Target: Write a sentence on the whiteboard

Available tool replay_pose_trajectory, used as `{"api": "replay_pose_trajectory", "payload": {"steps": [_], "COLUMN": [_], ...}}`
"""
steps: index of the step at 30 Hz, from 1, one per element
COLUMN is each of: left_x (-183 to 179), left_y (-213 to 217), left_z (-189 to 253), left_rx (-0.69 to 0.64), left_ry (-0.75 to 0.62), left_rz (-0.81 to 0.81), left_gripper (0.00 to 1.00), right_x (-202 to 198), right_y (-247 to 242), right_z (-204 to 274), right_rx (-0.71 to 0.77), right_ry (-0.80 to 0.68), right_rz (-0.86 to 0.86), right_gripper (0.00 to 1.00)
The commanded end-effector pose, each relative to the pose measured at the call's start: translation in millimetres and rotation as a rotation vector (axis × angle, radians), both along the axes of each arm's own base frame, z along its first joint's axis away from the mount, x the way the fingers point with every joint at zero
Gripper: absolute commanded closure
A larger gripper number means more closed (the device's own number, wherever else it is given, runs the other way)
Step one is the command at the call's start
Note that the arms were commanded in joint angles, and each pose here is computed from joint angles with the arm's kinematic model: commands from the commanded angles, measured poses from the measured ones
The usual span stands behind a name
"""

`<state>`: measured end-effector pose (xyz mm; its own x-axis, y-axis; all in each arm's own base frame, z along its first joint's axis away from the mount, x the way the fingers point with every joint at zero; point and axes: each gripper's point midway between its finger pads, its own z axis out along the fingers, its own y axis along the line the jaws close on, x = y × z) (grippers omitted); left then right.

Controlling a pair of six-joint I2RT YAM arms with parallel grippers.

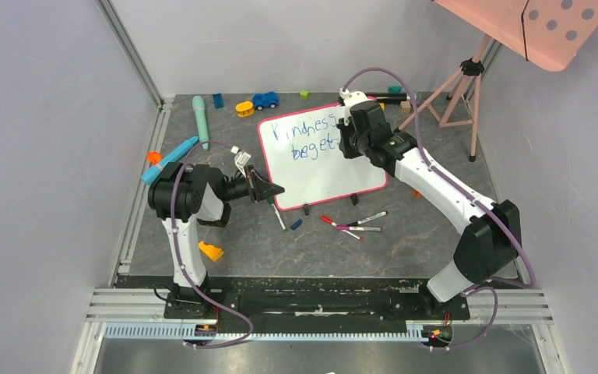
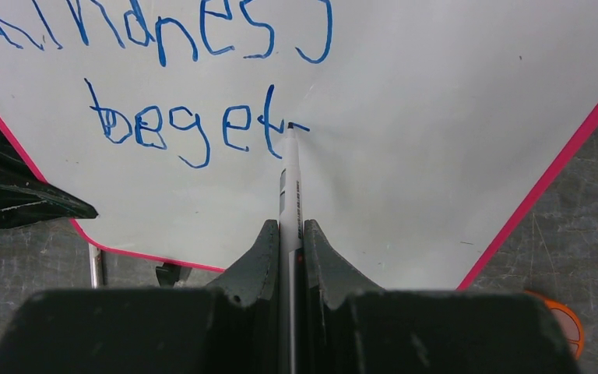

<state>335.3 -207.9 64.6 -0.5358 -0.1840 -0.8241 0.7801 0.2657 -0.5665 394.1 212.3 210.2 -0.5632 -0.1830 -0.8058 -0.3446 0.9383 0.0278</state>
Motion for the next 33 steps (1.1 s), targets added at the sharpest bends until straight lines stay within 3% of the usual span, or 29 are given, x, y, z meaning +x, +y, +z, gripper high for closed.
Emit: {"api": "replay_pose_trajectory", "payload": {"steps": [1,20,33], "left_x": [18,18,18], "left_y": [9,8,8], "left_z": [-13,-13,-13], "left_rx": [0.075,0.074,0.074], "left_ry": [-0.182,-0.182,-0.183], "left_rz": [0.084,0.083,0.083], "left_gripper": [0.95,0.95,0.96], "right_x": [-1,-11,-16], "right_y": [2,-24,0], "right_z": [3,-5,17], "right_rx": [0.025,-0.048,0.078], "right_ry": [-0.025,-0.004,-0.05], "right_rz": [0.011,-0.069,0.033], "right_gripper": [1.0,1.0,1.0]}}
